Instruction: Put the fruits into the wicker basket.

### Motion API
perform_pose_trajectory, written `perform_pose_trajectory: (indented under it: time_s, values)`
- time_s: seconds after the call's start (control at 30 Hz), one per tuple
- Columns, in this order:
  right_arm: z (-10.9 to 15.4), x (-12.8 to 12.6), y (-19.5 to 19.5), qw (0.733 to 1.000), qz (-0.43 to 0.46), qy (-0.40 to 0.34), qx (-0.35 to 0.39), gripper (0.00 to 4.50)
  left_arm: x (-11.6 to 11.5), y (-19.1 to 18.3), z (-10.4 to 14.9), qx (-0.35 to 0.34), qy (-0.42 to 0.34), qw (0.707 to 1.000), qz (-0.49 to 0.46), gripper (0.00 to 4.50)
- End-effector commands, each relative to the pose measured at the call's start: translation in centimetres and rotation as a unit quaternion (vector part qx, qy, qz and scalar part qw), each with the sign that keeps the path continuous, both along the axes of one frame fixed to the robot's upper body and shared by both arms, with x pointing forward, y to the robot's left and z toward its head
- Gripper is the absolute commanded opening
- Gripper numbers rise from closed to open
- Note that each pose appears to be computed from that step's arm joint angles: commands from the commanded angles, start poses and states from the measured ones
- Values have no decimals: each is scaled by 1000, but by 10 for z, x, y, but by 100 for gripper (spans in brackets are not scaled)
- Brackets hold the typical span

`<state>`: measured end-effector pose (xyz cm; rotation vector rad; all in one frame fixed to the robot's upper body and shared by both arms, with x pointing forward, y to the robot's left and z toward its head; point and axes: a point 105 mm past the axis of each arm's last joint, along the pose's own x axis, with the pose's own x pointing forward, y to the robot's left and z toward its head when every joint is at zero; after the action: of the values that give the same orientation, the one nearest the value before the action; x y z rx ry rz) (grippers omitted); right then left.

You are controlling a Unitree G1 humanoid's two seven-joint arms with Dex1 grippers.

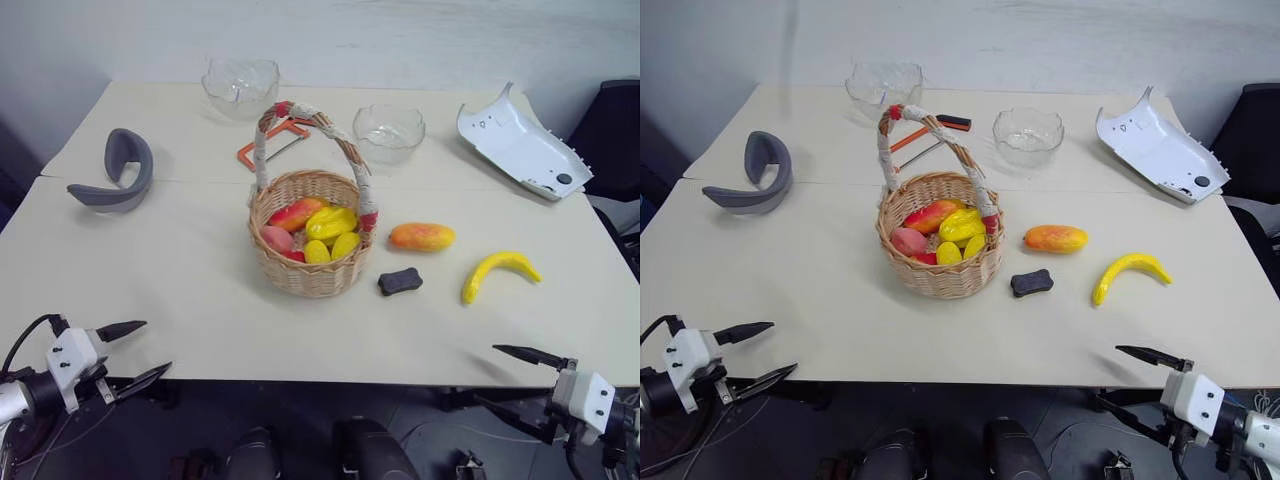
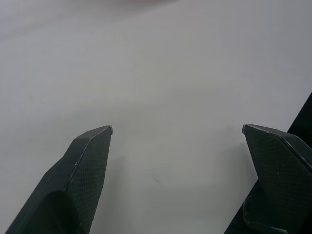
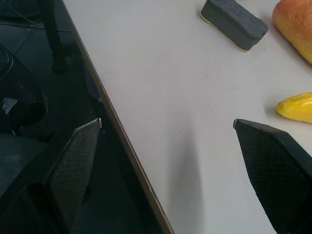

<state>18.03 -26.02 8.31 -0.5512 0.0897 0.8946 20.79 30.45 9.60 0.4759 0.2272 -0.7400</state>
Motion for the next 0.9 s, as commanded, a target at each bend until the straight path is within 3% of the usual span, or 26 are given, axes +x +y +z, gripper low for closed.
perform_pose_trajectory:
  time_s: [0.03,0.13,0.2,0.27,0.4,0.5,0.63,0.77,0.83,0.9]
  values:
    - [9,3,-1,999,-20,-18,19,447,3,-9,18,-52,1,999,-7,450]
    - [28,17,10,995,-43,-37,76,447,4,-27,29,-94,44,994,-32,450]
    - [41,28,26,996,-14,-37,81,447,6,-46,46,-140,58,986,-75,450]
    - [42,40,40,999,20,2,36,447,12,-62,62,-165,49,979,-106,450]
    - [61,90,64,998,43,4,-45,447,25,-100,91,-192,11,967,-165,450]
    - [70,132,86,992,63,-23,-104,447,27,-119,95,-198,16,959,-202,450]
    - [68,170,114,990,78,5,-117,447,36,-130,82,-194,16,959,-205,450]
    - [66,182,125,986,101,43,-122,447,37,-133,76,-187,15,960,-207,450]
    - [62,175,129,979,129,97,-121,447,36,-129,76,-186,11,962,-199,450]
    - [51,164,129,967,156,155,-125,408,36,-125,76,-187,10,964,-191,450]
